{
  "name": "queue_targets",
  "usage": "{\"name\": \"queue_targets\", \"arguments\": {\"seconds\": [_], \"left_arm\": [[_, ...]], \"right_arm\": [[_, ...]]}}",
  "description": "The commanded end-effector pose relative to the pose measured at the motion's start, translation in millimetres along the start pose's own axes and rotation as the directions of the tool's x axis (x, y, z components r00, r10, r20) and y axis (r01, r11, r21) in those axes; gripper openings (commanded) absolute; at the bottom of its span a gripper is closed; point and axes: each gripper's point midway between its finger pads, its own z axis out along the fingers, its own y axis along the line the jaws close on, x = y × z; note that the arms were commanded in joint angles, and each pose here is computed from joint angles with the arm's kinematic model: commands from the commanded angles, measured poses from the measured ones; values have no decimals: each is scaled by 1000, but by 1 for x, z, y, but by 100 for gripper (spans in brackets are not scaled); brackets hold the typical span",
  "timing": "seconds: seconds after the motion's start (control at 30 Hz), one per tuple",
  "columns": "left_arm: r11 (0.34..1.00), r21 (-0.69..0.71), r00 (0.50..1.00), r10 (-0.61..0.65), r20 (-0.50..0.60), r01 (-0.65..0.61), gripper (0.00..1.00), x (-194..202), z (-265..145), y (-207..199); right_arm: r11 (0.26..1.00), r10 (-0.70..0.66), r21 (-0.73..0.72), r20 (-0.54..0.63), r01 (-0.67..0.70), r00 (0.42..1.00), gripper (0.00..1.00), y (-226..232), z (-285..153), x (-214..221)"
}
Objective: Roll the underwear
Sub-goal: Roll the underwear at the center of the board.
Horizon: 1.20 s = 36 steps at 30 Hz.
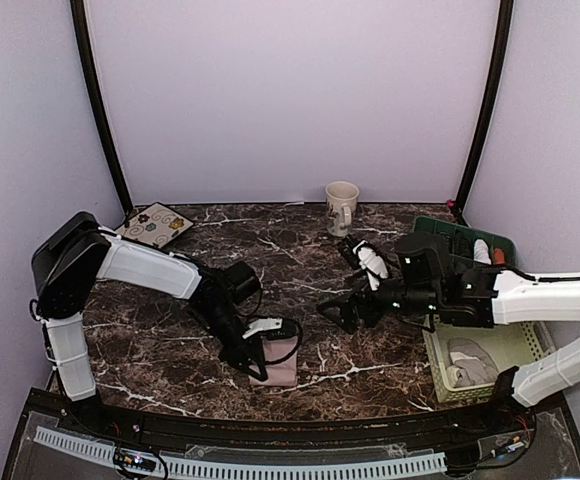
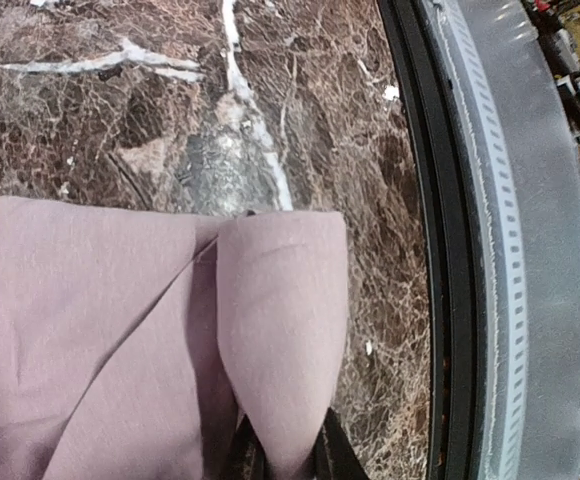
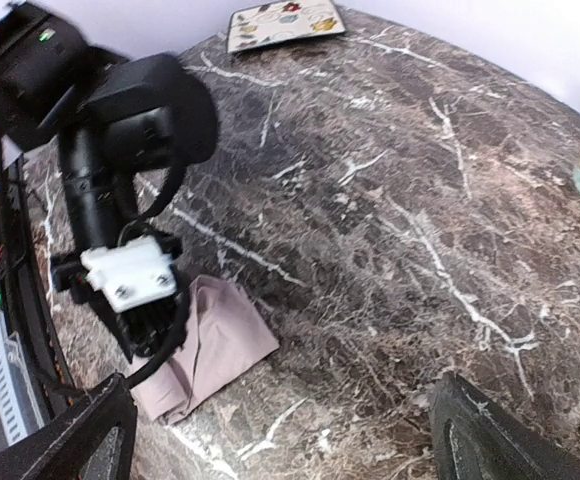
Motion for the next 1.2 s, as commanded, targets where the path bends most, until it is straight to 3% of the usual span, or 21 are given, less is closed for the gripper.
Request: {"name": "queue_targets", "arguments": {"seconds": [0.0,0.3,0.57,0.77,1.17], "left_arm": [[980,87,974,-163,-157,178,2,44,16,8],[943,169,948,-252,-193,285,6,52,29,18],[940,162,944,-267,-195,300,7,52,29,23],[939,163,944,-270,-190,302,8,51,28,24],[939,163,944,-271,-189,303,13,51,28,24]], "right_arm": [[970,-115,-216,-8,111,993,99,45,2,22],[874,-410,-320,-77,367,909,85,104,20,92],[785,-563,-382,-114,487,819,72,126,66,111],[752,-633,-340,-134,565,762,65,124,97,109],[716,-694,-353,-265,603,669,47,100,119,157]]}}
